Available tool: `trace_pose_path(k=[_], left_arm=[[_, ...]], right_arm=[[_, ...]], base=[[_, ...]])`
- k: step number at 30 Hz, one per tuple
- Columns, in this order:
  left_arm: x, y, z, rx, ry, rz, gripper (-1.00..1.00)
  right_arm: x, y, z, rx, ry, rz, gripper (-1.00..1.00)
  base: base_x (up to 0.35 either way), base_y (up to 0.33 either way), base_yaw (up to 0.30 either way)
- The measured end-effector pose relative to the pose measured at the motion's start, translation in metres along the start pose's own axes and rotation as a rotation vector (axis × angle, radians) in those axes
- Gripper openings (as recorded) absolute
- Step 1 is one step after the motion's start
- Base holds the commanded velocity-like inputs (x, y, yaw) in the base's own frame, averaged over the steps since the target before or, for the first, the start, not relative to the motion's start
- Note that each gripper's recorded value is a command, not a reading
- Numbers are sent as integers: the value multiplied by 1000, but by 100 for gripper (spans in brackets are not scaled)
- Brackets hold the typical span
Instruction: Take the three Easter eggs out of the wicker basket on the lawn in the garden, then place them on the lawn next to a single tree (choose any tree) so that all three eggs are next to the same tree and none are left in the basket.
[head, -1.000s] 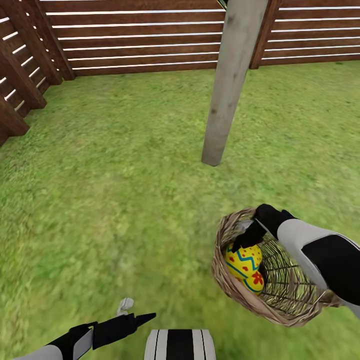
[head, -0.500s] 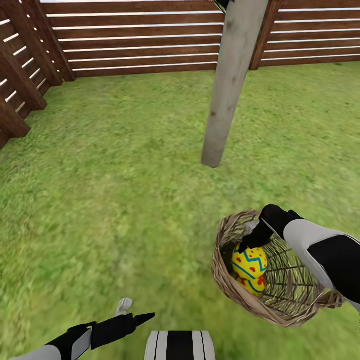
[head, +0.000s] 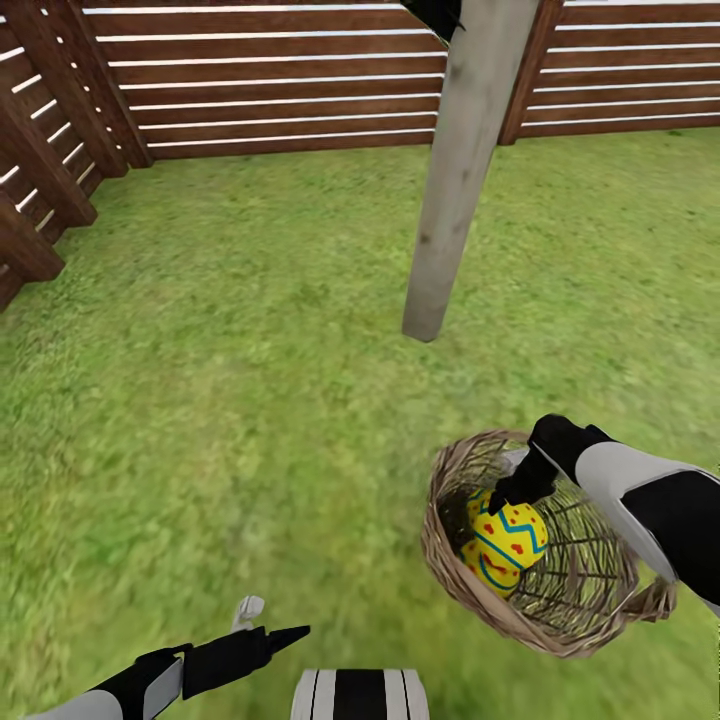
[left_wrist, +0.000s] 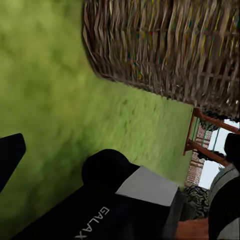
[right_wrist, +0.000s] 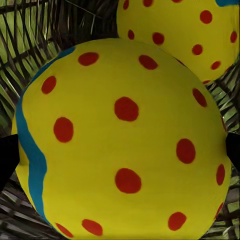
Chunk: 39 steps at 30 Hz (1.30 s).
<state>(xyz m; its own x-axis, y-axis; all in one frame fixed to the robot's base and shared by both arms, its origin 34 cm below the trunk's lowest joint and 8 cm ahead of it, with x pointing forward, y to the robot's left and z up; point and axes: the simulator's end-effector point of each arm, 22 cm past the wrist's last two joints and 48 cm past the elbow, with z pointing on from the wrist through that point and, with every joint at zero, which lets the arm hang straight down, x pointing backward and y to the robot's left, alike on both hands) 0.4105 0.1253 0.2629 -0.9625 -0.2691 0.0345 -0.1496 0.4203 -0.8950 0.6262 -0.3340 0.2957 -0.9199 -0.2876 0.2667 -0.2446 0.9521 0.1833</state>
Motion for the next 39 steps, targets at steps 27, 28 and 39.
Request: trace_pose_path(k=[27,28,39], left_arm=[[-7,-87,-51,191,-6,41,100],[-7,-88,-52,189,-6,41,100],[-10,-108,-62,185,-7,39,100]], right_arm=[[9,5,-57,0,10,8,-100],[11,4,-58,2,14,10,-100],[37,6,-67,2,72,26,-100]], base=[[0,0,0],[0,0,0],[0,0,0]])
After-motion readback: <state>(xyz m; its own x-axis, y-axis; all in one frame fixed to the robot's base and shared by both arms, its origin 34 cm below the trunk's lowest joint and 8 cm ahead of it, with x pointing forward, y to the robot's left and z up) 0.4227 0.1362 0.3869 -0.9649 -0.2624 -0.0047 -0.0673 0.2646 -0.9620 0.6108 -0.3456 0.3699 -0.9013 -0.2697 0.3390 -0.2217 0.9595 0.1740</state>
